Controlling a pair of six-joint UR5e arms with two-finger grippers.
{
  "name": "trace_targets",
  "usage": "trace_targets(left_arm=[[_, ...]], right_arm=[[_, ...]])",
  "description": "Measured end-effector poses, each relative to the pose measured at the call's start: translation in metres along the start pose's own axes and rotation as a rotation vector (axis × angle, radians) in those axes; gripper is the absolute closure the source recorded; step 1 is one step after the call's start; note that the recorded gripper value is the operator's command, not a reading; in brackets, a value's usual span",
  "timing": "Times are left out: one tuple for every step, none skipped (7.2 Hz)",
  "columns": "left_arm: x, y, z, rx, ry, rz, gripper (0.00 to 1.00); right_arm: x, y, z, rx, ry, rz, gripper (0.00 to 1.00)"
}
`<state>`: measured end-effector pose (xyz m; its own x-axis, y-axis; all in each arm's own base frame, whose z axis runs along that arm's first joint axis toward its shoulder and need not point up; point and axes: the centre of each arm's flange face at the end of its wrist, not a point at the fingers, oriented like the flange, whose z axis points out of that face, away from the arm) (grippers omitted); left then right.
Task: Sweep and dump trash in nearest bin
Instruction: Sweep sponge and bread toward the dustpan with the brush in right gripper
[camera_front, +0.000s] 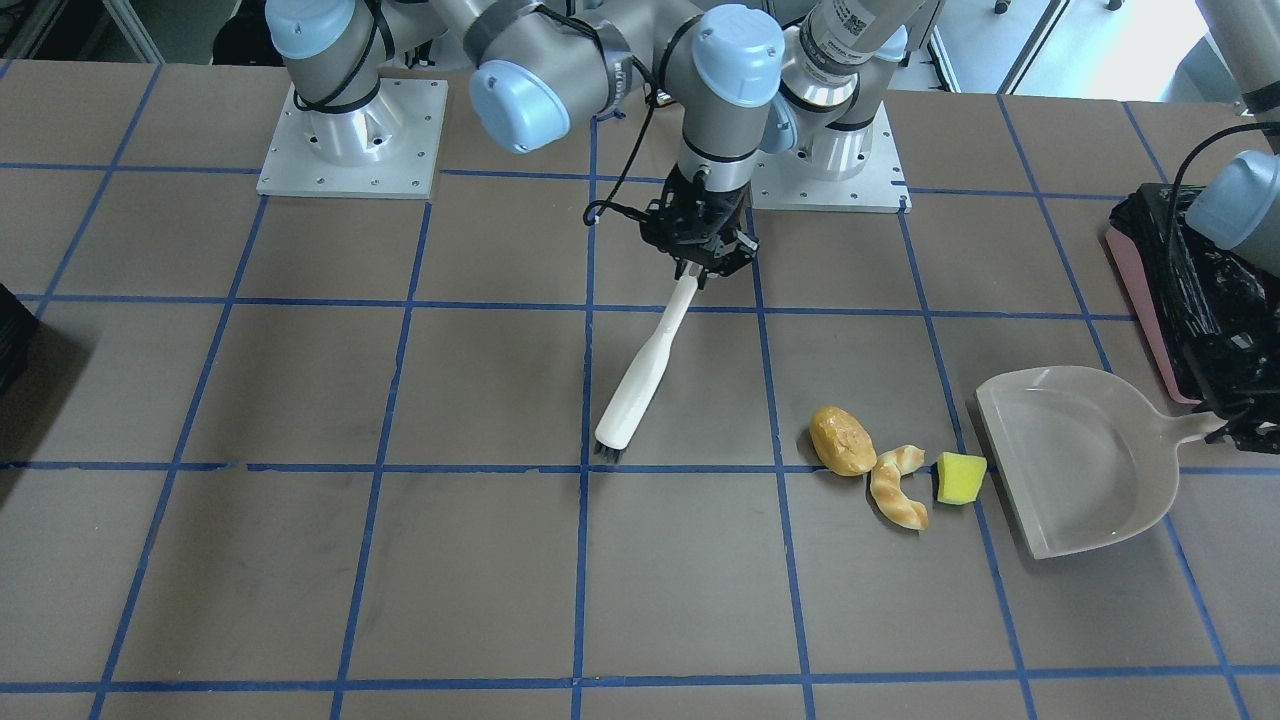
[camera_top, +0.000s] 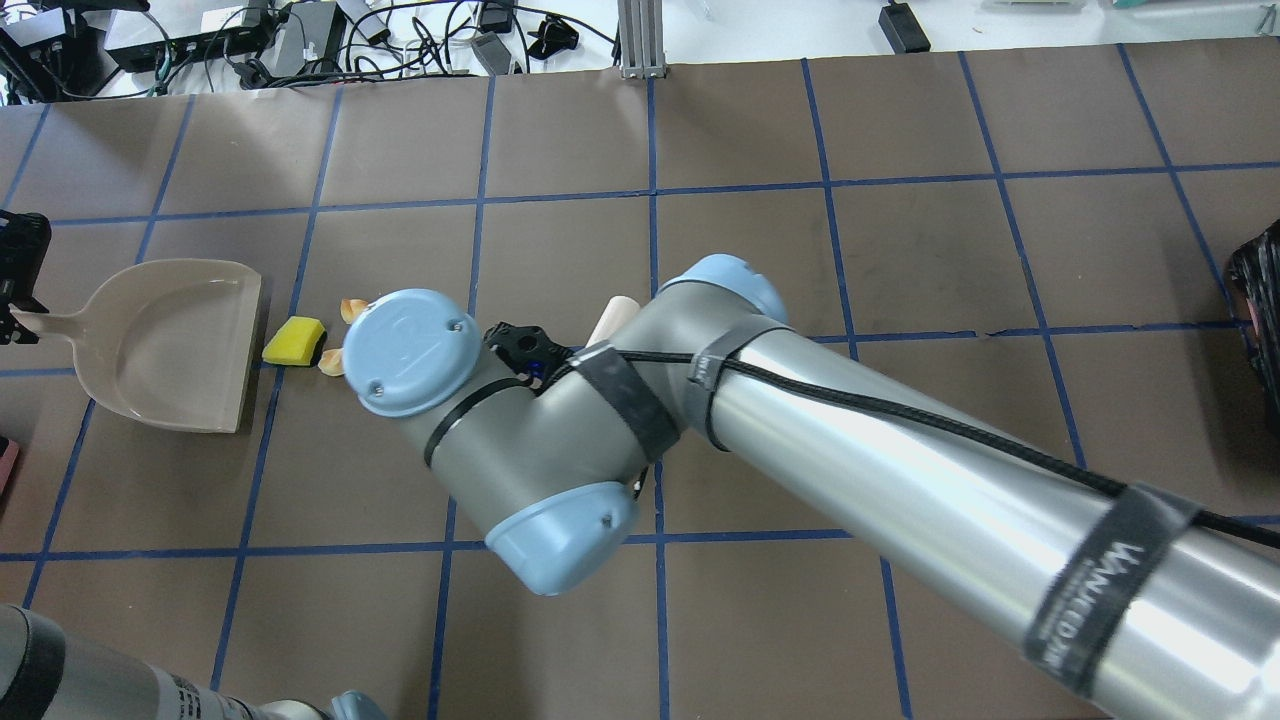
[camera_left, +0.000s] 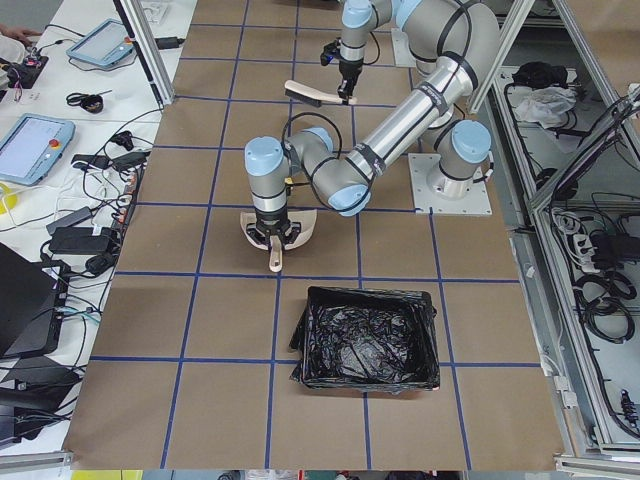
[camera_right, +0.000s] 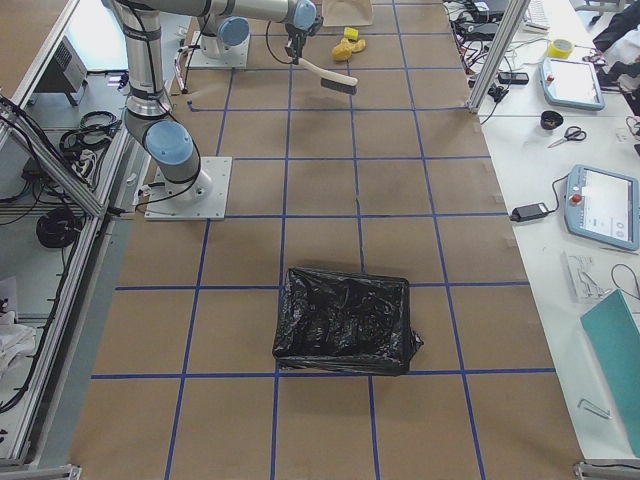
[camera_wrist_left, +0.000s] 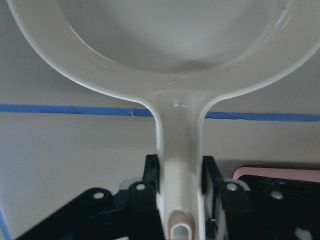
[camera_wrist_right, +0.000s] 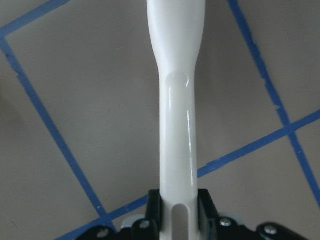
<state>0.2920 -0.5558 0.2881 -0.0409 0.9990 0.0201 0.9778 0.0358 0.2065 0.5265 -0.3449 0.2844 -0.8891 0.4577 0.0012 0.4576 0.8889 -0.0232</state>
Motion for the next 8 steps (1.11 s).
trace_targets(left_arm=[[-0.001,-0.001,0.009,0.007,0.01,0.02,1.0],[-0.003,-0.002,0.016,0.015,0.016,0.033,1.0],[-0.004,-0.003,0.023,0.026,0.021,0.04,1.0],[-0.005,-0.005,0.028,0.034,0.024,0.044,1.0],[-0.007,-0.005,0.031,0.038,0.025,0.047,1.0],[-0.008,-0.005,0.033,0.037,0.022,0.048,1.0],[-0.009,-0.005,0.035,0.033,0.016,0.049,1.0],[-0.01,-0.005,0.037,0.032,0.014,0.054,1.0]], right_arm=[[-0.028,0.02,0.003,0.001,-0.01,0.042,1.0],[-0.05,0.044,0.001,-0.004,-0.023,0.086,1.0],[-0.063,0.069,-0.002,-0.014,-0.026,0.116,1.0],[-0.071,0.086,0.0,-0.029,-0.023,0.142,1.0],[-0.082,0.097,0.003,-0.049,-0.026,0.169,1.0],[-0.098,0.1,0.006,-0.061,-0.037,0.184,1.0],[-0.114,0.101,0.013,-0.064,-0.042,0.188,1.0],[-0.123,0.1,0.02,-0.064,-0.04,0.187,1.0]])
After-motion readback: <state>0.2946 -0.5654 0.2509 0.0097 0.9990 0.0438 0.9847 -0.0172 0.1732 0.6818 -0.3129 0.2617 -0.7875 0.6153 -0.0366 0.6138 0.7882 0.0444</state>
